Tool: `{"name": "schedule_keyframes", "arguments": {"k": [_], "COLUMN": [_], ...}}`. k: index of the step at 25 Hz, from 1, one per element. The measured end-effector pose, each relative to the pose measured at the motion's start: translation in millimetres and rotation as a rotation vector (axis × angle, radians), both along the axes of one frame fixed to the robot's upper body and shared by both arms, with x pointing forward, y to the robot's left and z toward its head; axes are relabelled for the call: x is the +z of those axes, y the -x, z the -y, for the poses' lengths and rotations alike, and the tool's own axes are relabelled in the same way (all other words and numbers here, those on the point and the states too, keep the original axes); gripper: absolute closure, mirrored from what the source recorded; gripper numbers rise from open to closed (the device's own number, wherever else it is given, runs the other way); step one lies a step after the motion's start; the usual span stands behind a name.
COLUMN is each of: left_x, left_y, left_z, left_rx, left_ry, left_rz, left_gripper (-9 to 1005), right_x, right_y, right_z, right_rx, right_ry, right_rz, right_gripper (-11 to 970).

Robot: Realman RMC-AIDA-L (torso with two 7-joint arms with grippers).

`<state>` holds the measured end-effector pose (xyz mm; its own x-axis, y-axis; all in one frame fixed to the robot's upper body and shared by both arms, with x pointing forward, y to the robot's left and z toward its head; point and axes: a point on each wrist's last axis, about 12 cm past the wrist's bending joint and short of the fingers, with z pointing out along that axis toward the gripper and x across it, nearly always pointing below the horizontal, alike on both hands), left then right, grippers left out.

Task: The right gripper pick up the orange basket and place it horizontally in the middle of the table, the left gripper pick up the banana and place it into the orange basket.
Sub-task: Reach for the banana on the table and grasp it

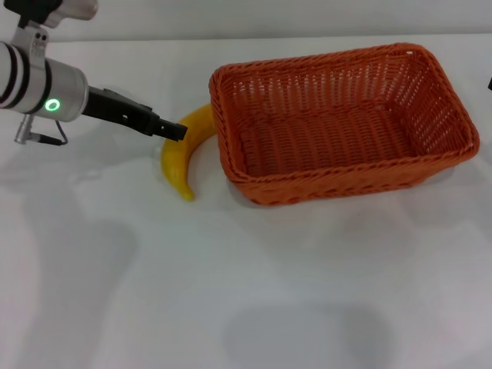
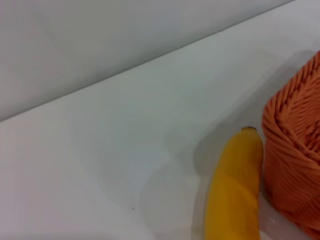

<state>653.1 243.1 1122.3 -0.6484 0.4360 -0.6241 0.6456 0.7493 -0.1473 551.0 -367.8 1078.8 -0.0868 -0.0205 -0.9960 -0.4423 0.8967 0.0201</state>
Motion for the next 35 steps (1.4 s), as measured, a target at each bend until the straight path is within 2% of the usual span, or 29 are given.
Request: {"name": "schedule_keyframes", "arguments": {"k": [7, 17, 35], "left_x": [-7.4, -14.8, -16.5], "left_y": [0.5, 1.7, 0.9], "left_z": [7, 7, 5], "left_rx": [-0.009, 0.002, 0.015], "left_ry": [-0.003, -0.013, -0.023], "left_rz": [-0.004, 0.001, 0.012], "left_gripper": [189, 197, 211], "right_x": [-0.3, -1.1, -2.6], "right_y": [0.3, 2.9, 3.9], "right_z": [-1, -1, -2], "right_rx": [0.004, 0.009, 0.015], "right_ry": [-0.002, -0.018, -0.015], "right_rz": [0.0, -0.005, -0.012], "right_gripper": [119, 119, 119]}}
